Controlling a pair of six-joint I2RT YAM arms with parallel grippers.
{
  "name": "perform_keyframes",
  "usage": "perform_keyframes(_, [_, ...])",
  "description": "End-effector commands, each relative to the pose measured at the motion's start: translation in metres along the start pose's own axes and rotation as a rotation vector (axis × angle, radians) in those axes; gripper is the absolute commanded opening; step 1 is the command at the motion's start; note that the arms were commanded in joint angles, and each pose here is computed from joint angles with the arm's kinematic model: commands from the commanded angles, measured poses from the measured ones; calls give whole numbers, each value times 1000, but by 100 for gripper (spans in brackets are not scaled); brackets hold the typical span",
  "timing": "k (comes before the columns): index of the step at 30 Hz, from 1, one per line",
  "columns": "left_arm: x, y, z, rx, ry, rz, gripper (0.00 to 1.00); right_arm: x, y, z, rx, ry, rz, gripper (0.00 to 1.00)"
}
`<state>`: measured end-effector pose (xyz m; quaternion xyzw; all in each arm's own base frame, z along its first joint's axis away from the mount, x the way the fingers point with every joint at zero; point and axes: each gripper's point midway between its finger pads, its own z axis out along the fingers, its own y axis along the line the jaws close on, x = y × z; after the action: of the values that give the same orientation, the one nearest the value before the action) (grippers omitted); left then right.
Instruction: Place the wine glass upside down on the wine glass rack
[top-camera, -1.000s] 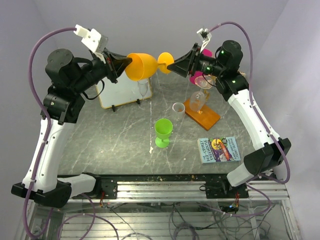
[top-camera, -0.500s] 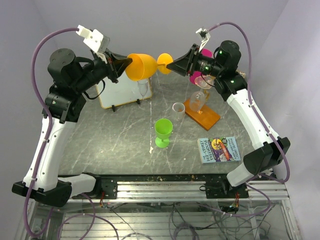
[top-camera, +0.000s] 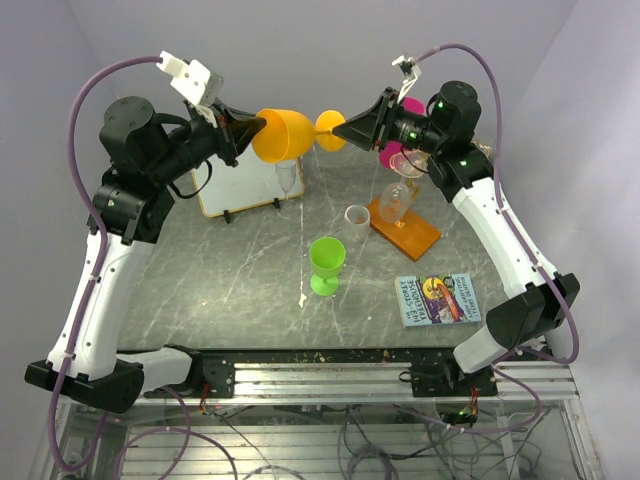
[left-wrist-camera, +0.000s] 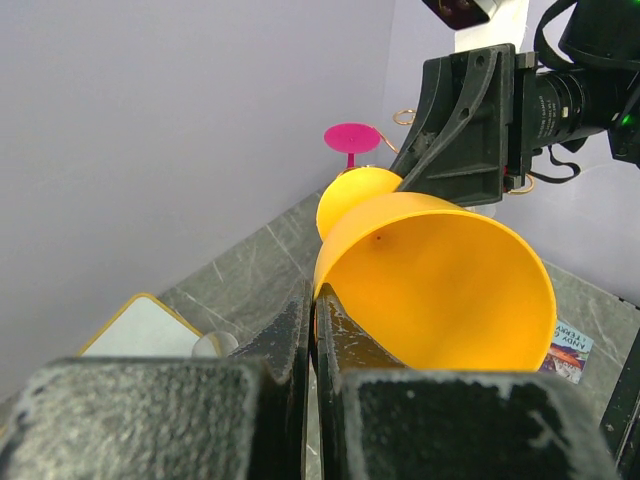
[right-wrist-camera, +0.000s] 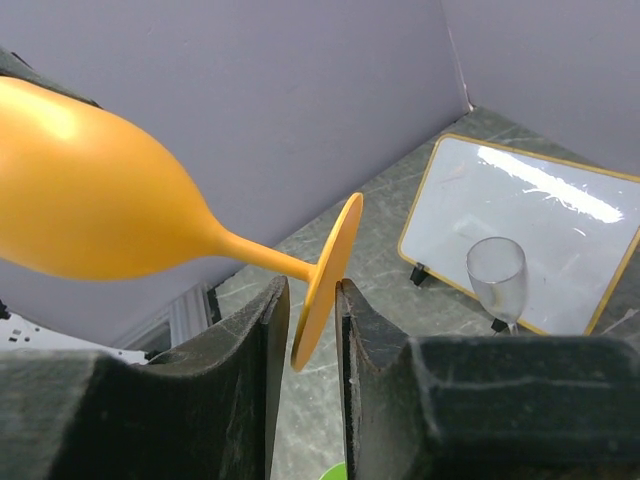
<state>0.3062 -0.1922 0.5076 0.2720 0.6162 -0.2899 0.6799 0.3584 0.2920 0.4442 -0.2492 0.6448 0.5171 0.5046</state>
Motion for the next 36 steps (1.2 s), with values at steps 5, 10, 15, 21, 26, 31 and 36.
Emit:
perform_keyframes(5, [-12,2,1,-12,-45,35,7,7,-7,5,35,-5,7,25])
perform_keyframes(10, [-13,3,1,-12,-46,38,7,8,-7,6,39,-2,8,25])
perform_keyframes(15, [-11,3,2,-12,-41,40,7,9,-5,8,30,1,14,22])
perform_keyframes(21, [-7,4,0,-18,-30,49,7,2,-13,5,99,-14,-25,0])
perform_keyframes(26, [0,2,-4,-18,-19,16,20,-5,-24,-3,164,-23,-77,0])
perform_keyframes(31, [4,3,-13,-42,-8,21,40,-16,-34,-17,212,-41,-124,0])
perform_keyframes(36, [8,6,-30,-96,7,50,65,-37,-43,-42,269,-78,-182,0])
